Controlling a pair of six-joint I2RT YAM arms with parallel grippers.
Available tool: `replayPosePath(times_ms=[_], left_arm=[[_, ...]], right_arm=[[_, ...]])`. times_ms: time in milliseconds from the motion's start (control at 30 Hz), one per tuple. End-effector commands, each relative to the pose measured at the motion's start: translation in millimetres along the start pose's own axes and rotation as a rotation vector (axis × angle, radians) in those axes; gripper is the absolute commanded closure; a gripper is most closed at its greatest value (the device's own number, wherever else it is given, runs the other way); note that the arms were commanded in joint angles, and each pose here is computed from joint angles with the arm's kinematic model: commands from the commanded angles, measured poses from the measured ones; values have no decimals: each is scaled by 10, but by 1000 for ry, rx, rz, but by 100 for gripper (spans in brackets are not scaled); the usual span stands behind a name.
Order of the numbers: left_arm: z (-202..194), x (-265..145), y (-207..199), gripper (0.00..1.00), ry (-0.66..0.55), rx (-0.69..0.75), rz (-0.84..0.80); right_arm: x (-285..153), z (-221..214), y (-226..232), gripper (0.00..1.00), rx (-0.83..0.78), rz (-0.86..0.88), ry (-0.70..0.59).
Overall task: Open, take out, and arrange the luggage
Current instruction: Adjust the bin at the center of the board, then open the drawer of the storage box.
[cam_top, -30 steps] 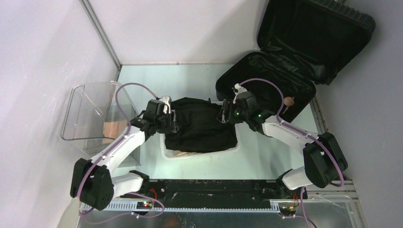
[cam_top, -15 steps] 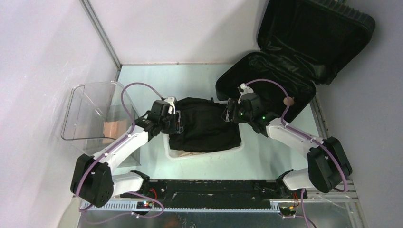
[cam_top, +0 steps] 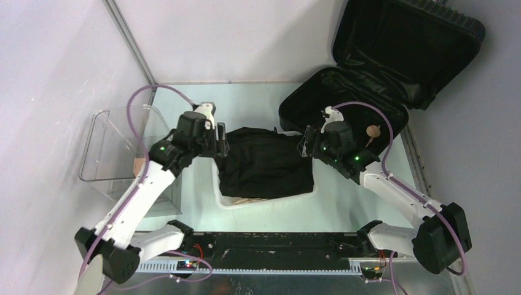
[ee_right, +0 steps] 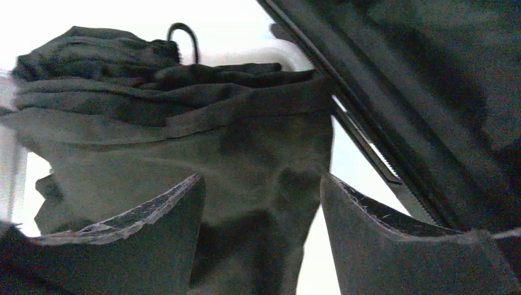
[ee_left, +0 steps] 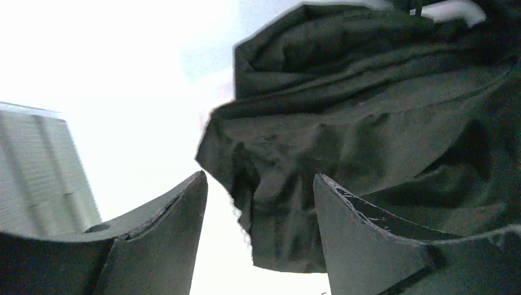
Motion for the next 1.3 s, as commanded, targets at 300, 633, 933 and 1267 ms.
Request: replayPosePath(times_ms=[300, 633, 933, 1267], left_arm=[[-85, -283, 633, 31, 64, 258, 559], [-351, 233, 856, 42, 231, 426, 790], [-480, 471, 960, 51, 390, 559, 923], [-586, 493, 1042, 51, 397, 597, 1006]], right_arm=[[-613, 531, 382, 24, 35, 188, -177], [-899, 726, 322, 24, 91, 198, -296], [-905, 760, 239, 20, 121, 130, -293], [-964, 804, 191, 18, 126, 113, -313]])
Point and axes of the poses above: each gripper's point midway between its finger pads, its own x axis out along the fingers, its own y axis along the line the jaws close on, z = x × y, the point moved 8 cm from there along -x, back along the fingers, and after that the axes turned 4 degrees about x, right-handed, at the moved point
